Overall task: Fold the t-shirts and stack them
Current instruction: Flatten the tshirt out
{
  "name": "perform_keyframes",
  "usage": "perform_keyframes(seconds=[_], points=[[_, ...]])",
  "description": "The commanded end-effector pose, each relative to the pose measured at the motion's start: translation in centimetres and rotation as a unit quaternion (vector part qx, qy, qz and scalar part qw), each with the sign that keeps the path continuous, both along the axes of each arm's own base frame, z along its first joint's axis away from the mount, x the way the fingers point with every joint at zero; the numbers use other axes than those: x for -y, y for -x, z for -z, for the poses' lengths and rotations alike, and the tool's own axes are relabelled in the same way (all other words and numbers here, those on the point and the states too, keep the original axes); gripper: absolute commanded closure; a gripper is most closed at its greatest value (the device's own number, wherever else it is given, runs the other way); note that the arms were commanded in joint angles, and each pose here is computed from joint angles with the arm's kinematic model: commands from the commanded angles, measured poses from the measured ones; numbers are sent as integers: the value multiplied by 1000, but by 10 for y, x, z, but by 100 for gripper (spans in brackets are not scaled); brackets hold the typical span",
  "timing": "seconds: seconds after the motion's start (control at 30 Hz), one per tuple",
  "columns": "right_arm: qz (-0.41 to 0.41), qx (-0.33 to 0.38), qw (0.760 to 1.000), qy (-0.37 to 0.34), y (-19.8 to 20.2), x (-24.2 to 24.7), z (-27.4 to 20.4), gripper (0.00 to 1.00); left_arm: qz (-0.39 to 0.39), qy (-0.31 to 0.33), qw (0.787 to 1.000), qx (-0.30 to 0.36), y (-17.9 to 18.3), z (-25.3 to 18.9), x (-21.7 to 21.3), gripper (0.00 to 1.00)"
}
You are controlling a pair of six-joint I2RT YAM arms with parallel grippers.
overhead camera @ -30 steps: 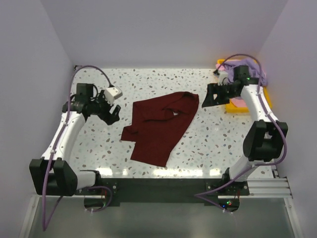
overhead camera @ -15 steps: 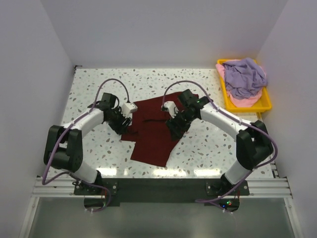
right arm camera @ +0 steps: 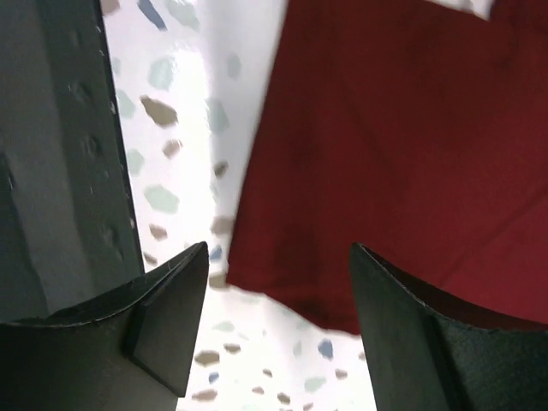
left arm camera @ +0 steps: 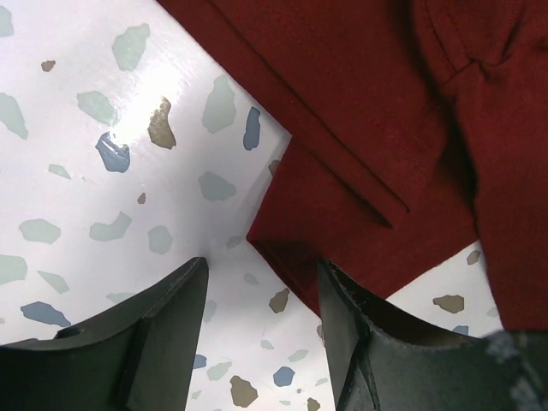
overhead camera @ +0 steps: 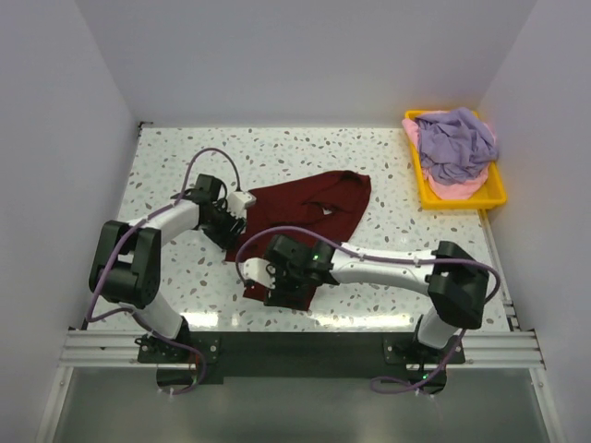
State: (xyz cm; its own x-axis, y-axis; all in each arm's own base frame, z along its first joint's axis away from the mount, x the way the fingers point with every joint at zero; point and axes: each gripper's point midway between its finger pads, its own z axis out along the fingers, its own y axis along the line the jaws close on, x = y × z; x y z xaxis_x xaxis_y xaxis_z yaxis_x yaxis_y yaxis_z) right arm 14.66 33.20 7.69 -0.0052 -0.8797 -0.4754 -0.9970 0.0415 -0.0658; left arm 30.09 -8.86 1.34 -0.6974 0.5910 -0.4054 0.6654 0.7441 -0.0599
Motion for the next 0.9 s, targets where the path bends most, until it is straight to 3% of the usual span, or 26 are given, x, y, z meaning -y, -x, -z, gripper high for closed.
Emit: perform_keyframes(seconds=[0.0,0.33,0.73,0.87], points=[[4,61,998,-4,-12,-32,0,30,-20,-17,999,-30,11,19,-5,40],[29,54,998,-23,-11,-107,3,32,-27,1,999,-43,16,14,0,36],[38,58,997,19,-18,-106,56,32,-37,4,998,-52,12,13,-4,30],[46,58,997,30,-22,-99,65,48,-37,5,998,-51,12,10,-4,30]])
